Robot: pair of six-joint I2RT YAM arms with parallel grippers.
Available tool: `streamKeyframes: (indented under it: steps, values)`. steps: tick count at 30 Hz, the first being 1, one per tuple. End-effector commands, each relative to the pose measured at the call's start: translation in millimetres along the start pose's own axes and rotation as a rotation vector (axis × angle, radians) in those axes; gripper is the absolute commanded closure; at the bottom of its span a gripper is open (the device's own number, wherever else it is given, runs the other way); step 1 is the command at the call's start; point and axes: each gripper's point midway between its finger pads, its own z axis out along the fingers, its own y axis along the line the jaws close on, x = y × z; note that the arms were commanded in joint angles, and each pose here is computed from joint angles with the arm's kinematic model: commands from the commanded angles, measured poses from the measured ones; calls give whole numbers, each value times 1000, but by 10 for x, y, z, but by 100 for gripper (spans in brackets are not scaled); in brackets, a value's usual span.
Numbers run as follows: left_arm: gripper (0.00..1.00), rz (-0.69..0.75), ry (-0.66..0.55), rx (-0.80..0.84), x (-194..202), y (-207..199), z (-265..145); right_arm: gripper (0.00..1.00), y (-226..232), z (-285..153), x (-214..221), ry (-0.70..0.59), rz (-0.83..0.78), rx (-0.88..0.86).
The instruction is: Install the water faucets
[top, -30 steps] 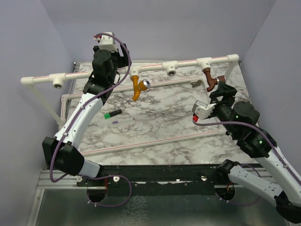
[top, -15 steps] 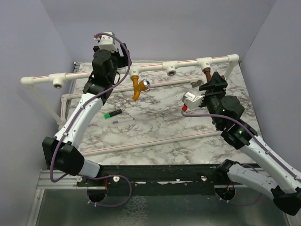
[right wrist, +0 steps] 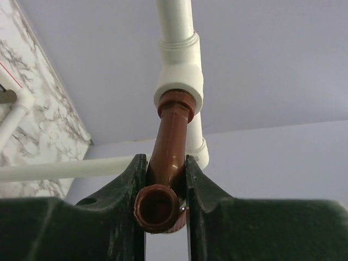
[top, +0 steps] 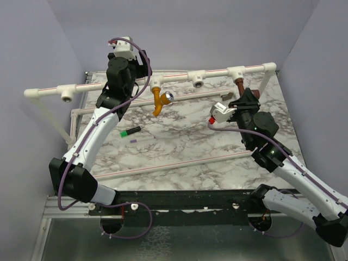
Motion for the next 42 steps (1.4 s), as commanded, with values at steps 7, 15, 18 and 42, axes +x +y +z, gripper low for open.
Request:
streamKeyframes:
  steps: [7, 15, 18, 42]
  values:
    - [17, 57, 445, 66, 1430, -59, -135, 99, 170, 27, -83, -22, 488, 33]
    - [17, 57, 447, 65, 1434, -56, -138, 99, 152, 32, -173, -36, 1021, 110]
    - [17, 58, 448, 65, 1438, -56, -137, 99, 147, 23, -220, -49, 1216, 127]
    - [17, 50, 449, 73, 1437, -70, -140, 99, -8, -118, -299, -58, 2257, 257]
